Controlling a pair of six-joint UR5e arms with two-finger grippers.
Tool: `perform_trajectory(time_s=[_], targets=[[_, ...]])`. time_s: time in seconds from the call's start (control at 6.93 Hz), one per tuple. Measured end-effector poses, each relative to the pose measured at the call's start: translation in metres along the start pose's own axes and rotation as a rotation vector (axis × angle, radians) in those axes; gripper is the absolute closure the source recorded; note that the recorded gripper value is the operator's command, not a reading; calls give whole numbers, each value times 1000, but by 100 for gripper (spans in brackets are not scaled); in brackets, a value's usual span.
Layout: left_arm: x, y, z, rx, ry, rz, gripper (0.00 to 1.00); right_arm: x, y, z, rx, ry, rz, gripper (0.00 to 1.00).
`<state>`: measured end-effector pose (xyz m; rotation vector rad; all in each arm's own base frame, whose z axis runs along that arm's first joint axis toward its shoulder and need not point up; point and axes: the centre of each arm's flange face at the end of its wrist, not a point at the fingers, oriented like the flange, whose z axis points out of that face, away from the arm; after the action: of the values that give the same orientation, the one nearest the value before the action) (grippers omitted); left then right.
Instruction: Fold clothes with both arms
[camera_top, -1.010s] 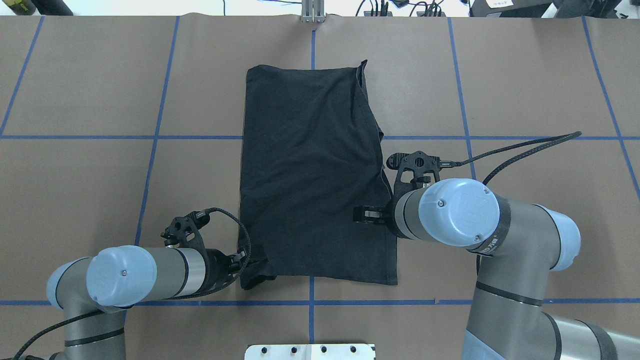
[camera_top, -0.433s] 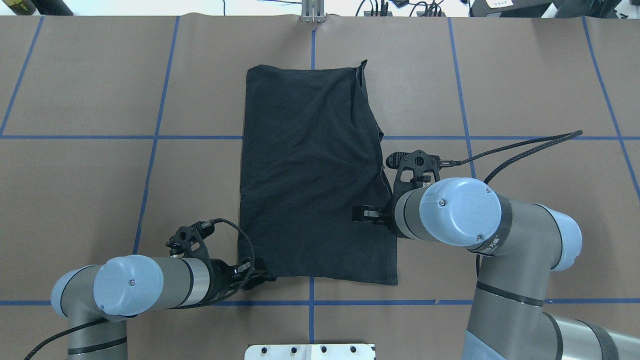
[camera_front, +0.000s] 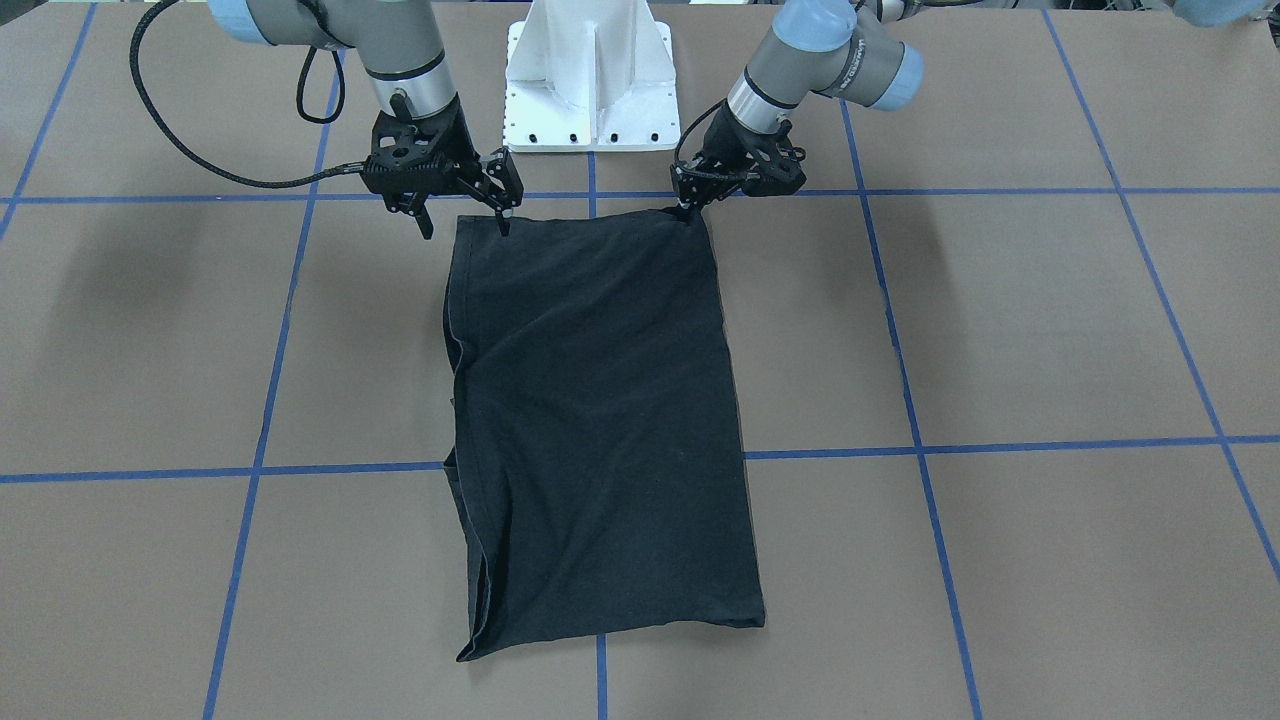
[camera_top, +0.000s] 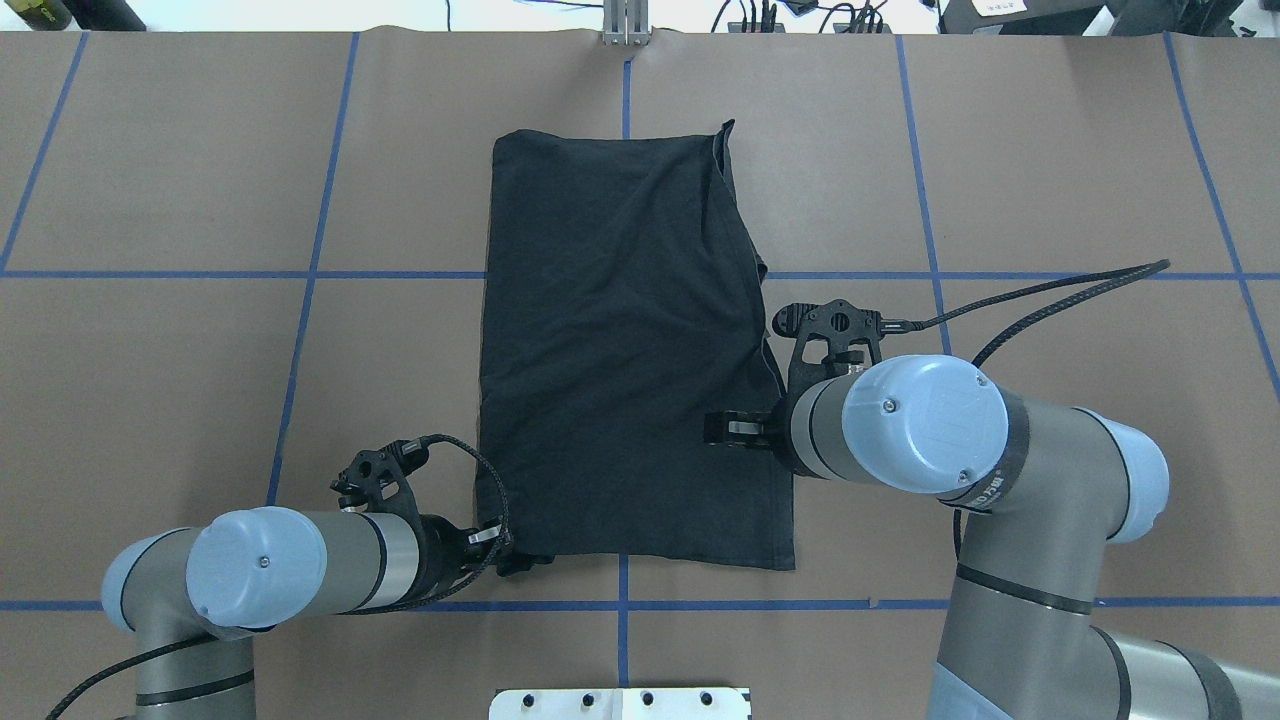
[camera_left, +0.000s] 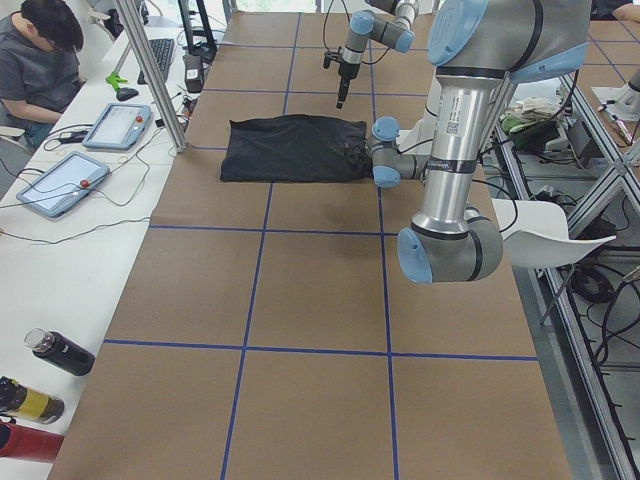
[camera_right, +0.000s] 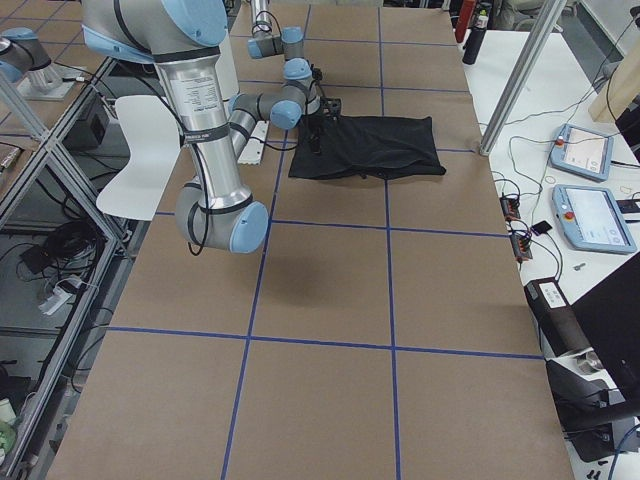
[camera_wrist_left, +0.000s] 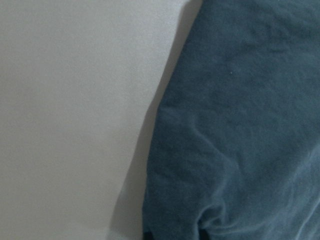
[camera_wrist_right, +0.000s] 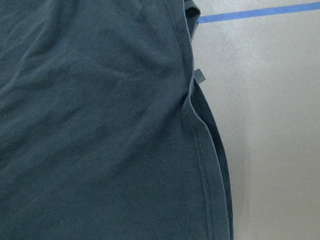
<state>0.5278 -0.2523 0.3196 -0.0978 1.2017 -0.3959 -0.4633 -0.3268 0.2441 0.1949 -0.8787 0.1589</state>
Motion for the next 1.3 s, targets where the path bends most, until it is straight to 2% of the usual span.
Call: perform_trajectory(time_s=[0.14, 0.58, 0.72, 0.87, 1.3], targets=[[0, -3, -1, 5, 1, 1, 60, 0, 0, 1, 0, 2, -2, 0], [0, -7, -1, 11, 0, 14, 62, 1, 0, 2, -1, 4, -4, 0], [0, -7, -2, 11, 0, 15, 85, 1, 0, 3, 0, 6, -4, 0], [0, -7, -2, 11, 1, 16, 100, 2, 0, 3, 0, 7, -4, 0], [2, -6, -4, 8, 5, 16, 100, 1, 0, 13, 5, 24, 2, 0]])
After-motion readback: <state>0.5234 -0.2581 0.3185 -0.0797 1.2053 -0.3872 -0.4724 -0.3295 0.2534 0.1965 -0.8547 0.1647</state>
